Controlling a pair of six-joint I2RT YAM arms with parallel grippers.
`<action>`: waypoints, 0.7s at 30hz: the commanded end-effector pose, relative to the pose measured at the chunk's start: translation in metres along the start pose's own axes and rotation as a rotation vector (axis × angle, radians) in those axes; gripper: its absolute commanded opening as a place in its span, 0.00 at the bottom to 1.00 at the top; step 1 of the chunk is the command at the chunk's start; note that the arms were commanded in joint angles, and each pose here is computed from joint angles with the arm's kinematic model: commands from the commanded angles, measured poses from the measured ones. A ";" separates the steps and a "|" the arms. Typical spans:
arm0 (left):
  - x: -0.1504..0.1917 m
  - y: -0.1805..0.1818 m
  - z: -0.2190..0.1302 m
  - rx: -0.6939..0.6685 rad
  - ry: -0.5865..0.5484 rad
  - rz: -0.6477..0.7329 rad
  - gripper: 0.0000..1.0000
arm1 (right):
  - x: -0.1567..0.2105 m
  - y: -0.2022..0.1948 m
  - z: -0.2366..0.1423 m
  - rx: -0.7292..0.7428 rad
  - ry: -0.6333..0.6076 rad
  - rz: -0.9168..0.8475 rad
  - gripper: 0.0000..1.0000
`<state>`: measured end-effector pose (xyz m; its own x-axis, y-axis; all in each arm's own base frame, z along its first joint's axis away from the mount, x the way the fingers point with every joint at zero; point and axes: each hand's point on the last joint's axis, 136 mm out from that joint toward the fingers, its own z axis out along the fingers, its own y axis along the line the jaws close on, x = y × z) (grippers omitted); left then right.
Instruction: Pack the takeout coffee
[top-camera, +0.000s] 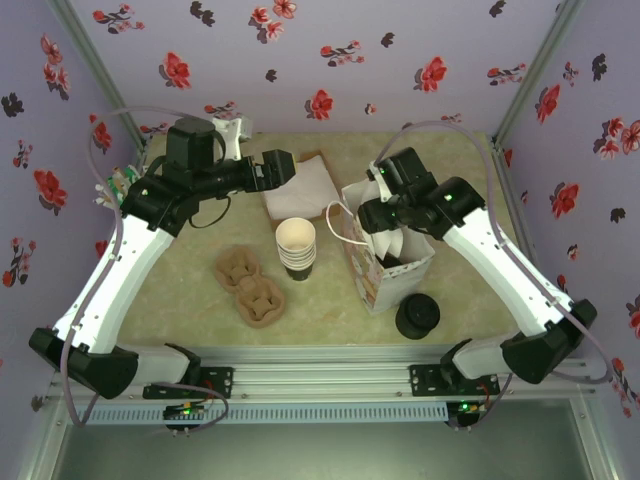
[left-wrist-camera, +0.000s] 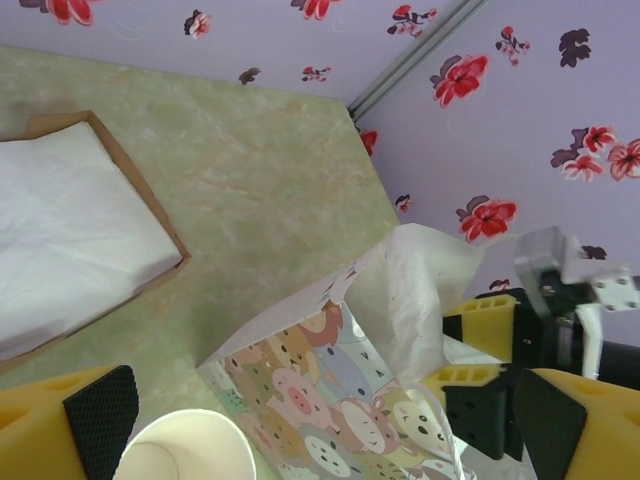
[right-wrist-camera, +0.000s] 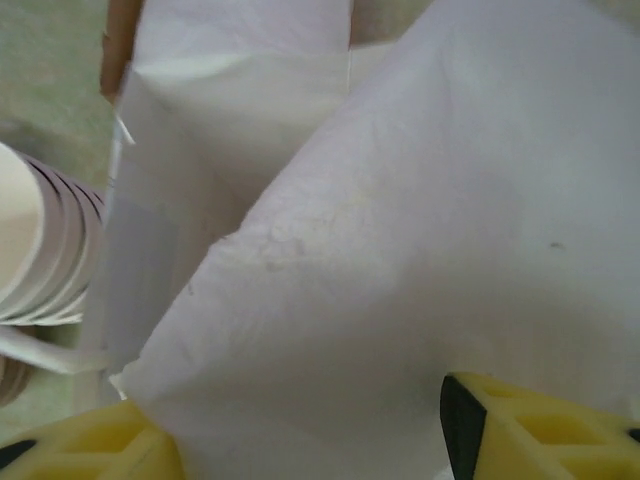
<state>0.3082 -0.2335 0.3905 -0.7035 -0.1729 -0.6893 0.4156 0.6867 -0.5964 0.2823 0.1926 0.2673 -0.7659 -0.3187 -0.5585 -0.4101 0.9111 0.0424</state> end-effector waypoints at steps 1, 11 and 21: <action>-0.001 0.002 -0.008 -0.011 -0.021 0.020 0.99 | 0.003 -0.001 -0.014 0.010 0.018 0.029 0.61; 0.006 0.003 0.000 0.008 0.020 0.008 0.99 | 0.017 0.014 -0.047 -0.105 0.082 0.093 0.78; 0.012 0.006 -0.003 -0.006 0.030 0.023 0.95 | -0.002 0.010 -0.063 -0.116 -0.027 0.139 0.79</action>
<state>0.3043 -0.2360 0.3805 -0.7275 -0.1510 -0.6693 0.4151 0.6798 -0.6046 0.2504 0.1861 0.2913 -0.8429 -0.2487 -0.4771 -0.3603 0.9195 0.1572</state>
